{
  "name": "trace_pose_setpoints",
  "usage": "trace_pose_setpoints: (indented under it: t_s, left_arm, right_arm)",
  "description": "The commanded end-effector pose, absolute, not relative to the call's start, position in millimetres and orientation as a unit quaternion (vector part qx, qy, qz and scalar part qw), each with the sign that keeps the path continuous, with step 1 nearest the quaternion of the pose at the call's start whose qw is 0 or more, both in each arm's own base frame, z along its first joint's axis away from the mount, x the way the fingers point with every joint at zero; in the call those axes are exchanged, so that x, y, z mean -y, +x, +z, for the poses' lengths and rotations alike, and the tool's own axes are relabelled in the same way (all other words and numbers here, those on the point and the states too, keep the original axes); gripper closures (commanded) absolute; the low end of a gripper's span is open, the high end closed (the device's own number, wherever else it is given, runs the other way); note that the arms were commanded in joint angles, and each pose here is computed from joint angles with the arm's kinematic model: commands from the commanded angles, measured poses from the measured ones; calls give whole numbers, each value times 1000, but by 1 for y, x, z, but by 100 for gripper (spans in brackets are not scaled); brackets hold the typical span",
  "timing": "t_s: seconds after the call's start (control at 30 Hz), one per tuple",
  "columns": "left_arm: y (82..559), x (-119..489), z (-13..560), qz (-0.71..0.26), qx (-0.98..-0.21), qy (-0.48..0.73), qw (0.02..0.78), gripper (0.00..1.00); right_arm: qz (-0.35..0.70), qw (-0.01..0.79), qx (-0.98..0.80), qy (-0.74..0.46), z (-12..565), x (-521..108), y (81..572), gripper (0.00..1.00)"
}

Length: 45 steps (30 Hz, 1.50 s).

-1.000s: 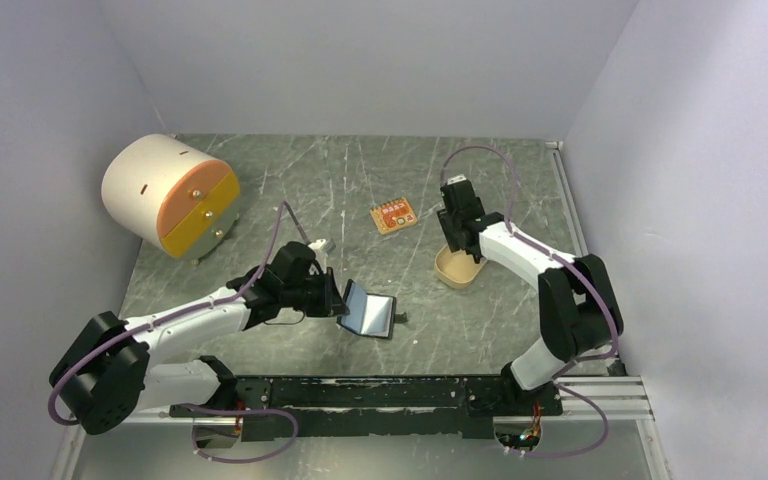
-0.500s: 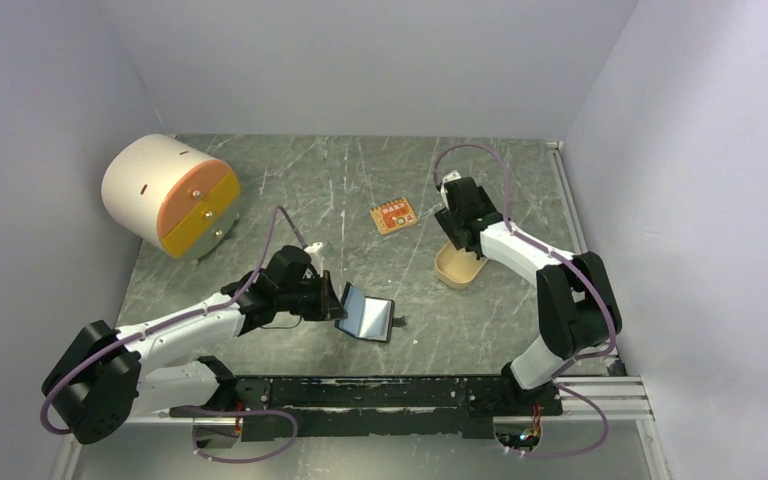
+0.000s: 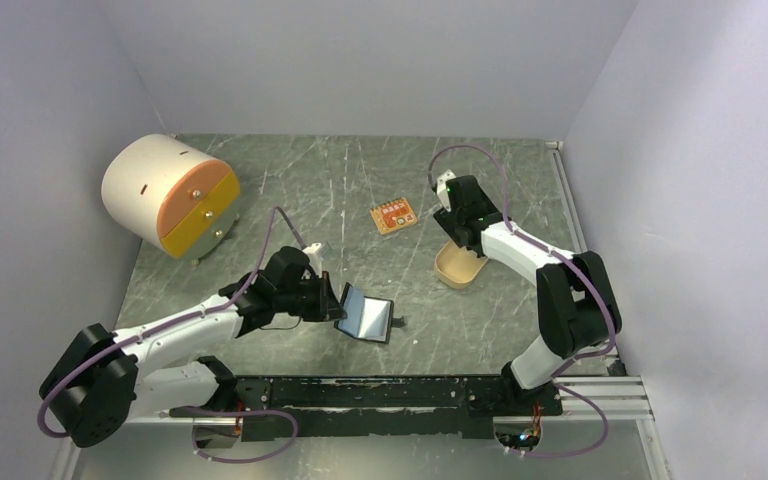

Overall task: Put the credit cards into the card holder
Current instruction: Pick up the credit card from the storage box.

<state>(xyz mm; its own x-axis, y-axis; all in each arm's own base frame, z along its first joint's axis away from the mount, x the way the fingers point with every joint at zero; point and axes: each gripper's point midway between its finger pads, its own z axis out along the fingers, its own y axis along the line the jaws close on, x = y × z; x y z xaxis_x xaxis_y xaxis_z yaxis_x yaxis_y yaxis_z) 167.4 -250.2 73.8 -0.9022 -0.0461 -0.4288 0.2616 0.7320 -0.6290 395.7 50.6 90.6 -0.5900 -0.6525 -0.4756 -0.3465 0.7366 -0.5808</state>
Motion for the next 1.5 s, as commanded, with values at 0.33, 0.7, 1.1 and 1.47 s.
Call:
trace_pose_setpoints:
  t_s: [0.33, 0.7, 1.1, 1.47]
  left_arm:
    - [166, 249, 79, -373, -900, 60, 219, 91]
    - [165, 248, 79, -370, -900, 61, 221, 91]
    - [167, 248, 83, -371, -899, 60, 225, 91]
    - [166, 247, 81, -369, -900, 58, 226, 91]
  right_arm:
    - [-265, 301, -860, -317, 60, -30, 396, 24]
    - [-262, 289, -866, -313, 56, -25, 397, 49]
    - [-276, 295, -863, -304, 68, -19, 397, 60]
    - [-277, 309, -860, -298, 80, -20, 399, 70]
